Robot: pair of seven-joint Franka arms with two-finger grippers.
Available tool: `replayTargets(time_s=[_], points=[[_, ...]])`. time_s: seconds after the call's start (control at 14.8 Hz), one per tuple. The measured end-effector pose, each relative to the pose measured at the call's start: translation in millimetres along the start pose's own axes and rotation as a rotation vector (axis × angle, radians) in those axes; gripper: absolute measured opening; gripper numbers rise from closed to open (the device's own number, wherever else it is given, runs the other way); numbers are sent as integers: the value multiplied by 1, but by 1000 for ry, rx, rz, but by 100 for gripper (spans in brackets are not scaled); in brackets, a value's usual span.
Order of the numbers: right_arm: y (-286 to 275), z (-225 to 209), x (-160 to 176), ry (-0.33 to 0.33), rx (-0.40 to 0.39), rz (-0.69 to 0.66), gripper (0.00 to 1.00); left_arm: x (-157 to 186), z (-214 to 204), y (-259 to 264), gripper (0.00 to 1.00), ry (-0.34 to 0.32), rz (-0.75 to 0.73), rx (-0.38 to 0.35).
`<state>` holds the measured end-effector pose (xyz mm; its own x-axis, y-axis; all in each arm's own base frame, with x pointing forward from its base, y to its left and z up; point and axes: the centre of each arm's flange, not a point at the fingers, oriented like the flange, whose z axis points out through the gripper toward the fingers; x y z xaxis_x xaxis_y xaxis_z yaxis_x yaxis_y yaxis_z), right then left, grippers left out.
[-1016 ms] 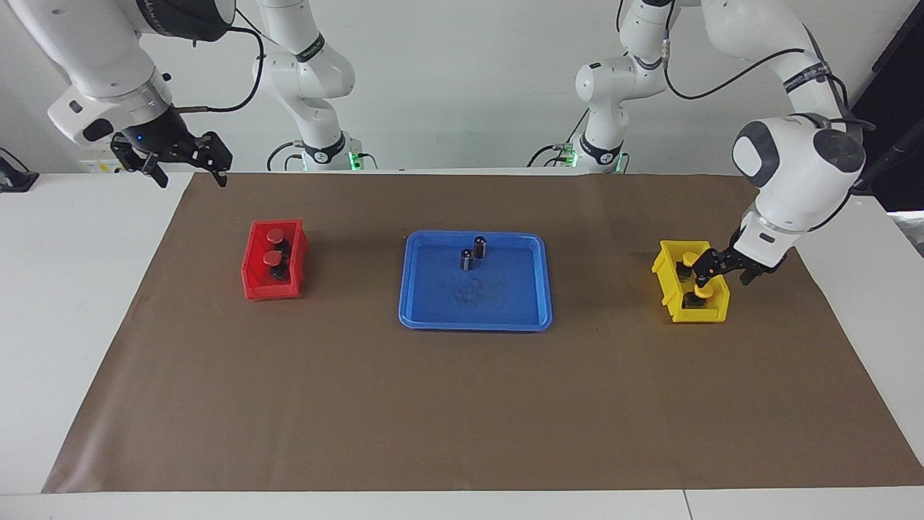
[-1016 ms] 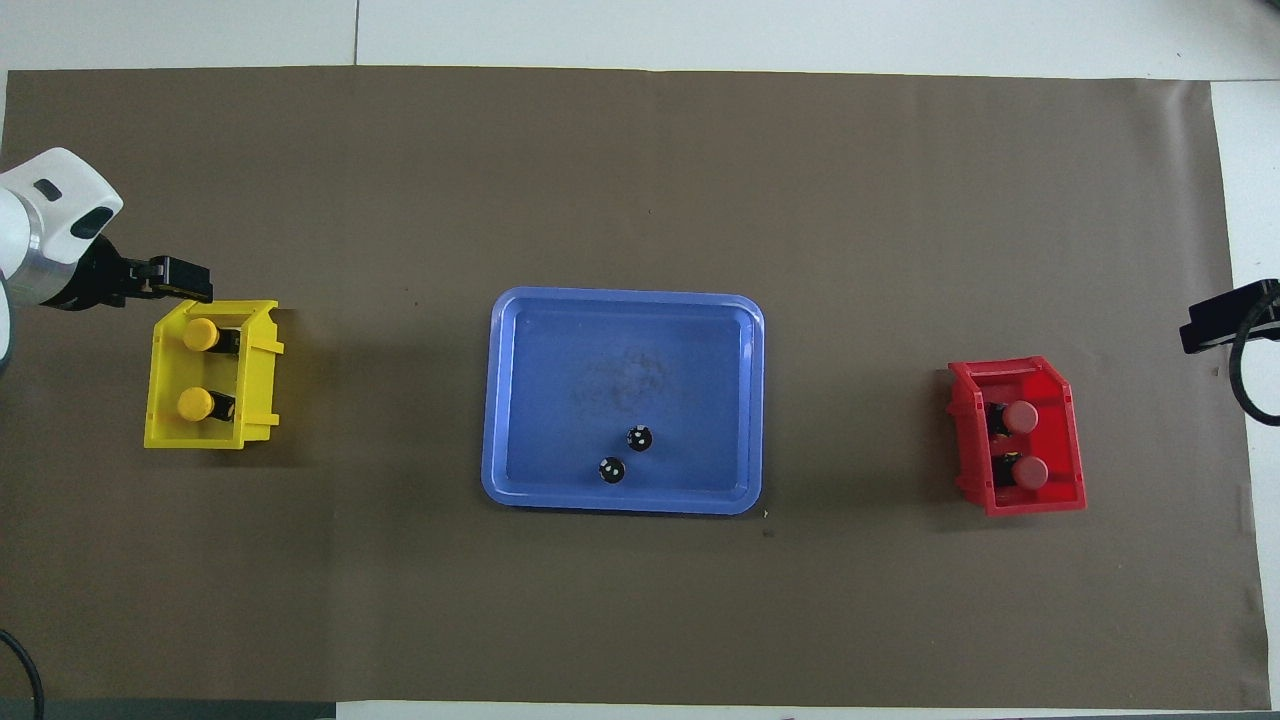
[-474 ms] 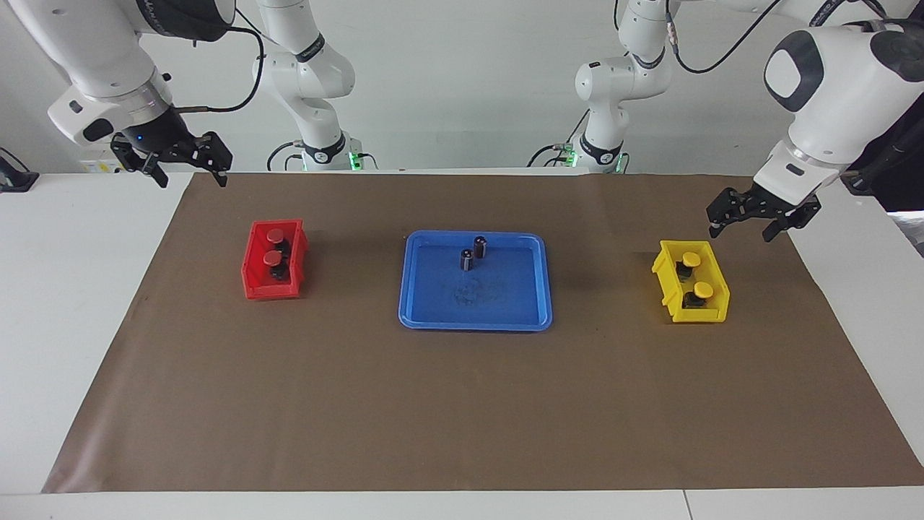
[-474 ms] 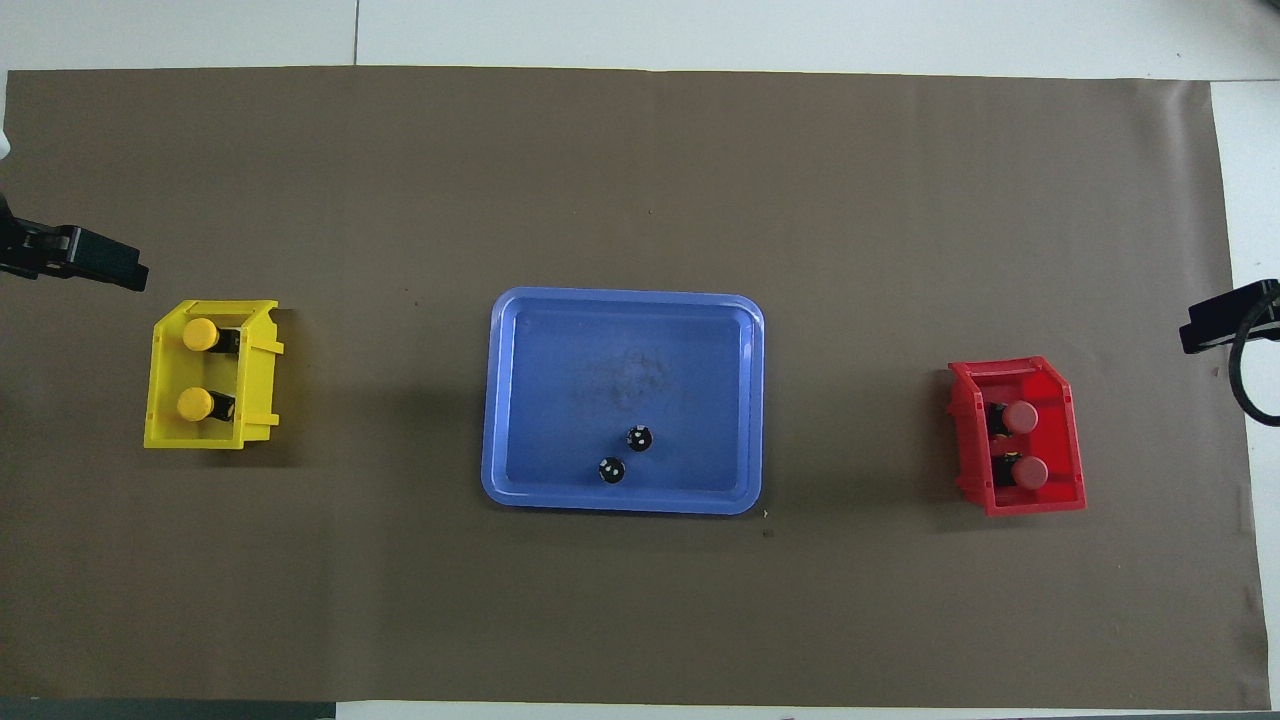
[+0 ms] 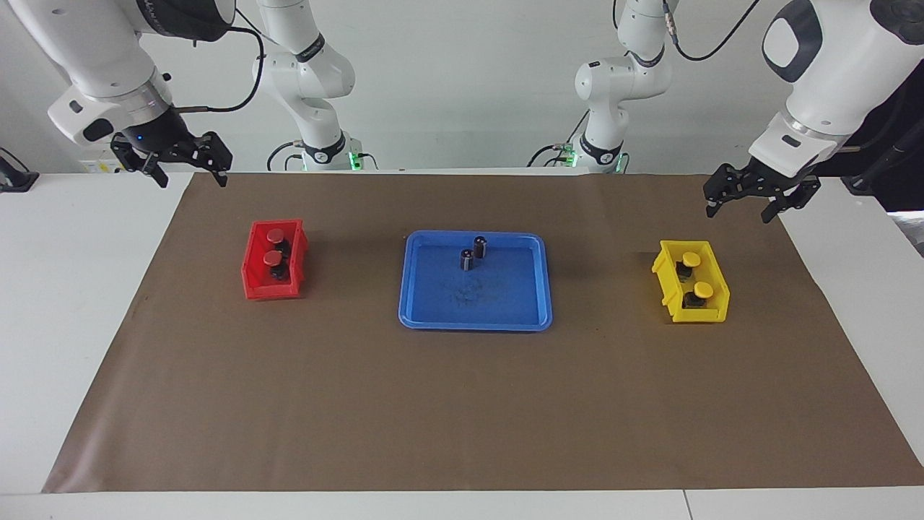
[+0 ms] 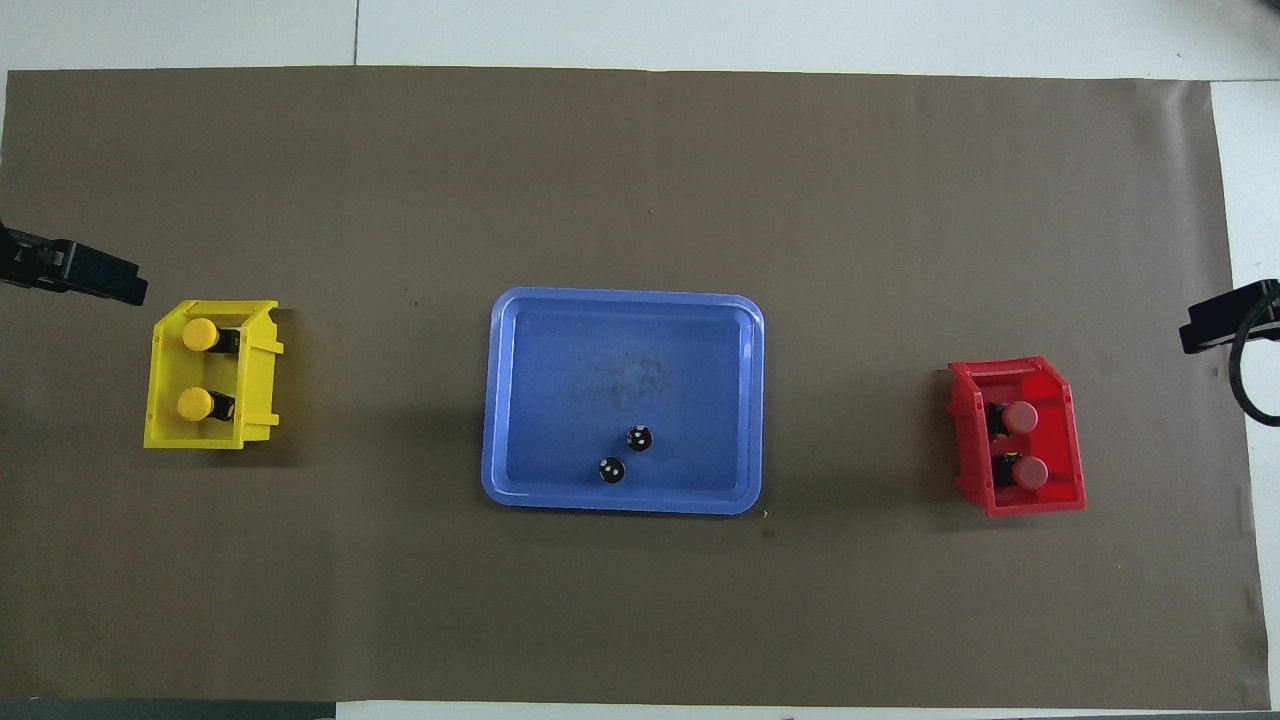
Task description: Sort red and yellow buttons by color
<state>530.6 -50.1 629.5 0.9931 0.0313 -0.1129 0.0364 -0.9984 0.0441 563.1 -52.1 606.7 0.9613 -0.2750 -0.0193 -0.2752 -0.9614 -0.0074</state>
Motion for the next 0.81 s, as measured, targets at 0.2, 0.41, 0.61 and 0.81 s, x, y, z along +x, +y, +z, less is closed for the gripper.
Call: replayTargets(time_s=[0.2,0.41,0.61,0.81], points=[[0,0,0,0,0,0,100,3,-1,21,100,2,37,1],[0,0,0,0,0,0,100,3,-1,19,100,2,34,1],[0,0,0,0,0,0,100,2,-1,16,100,2,23,1],[0,0,0,0,0,0,100,2,-1,15,100,3,-49,1]])
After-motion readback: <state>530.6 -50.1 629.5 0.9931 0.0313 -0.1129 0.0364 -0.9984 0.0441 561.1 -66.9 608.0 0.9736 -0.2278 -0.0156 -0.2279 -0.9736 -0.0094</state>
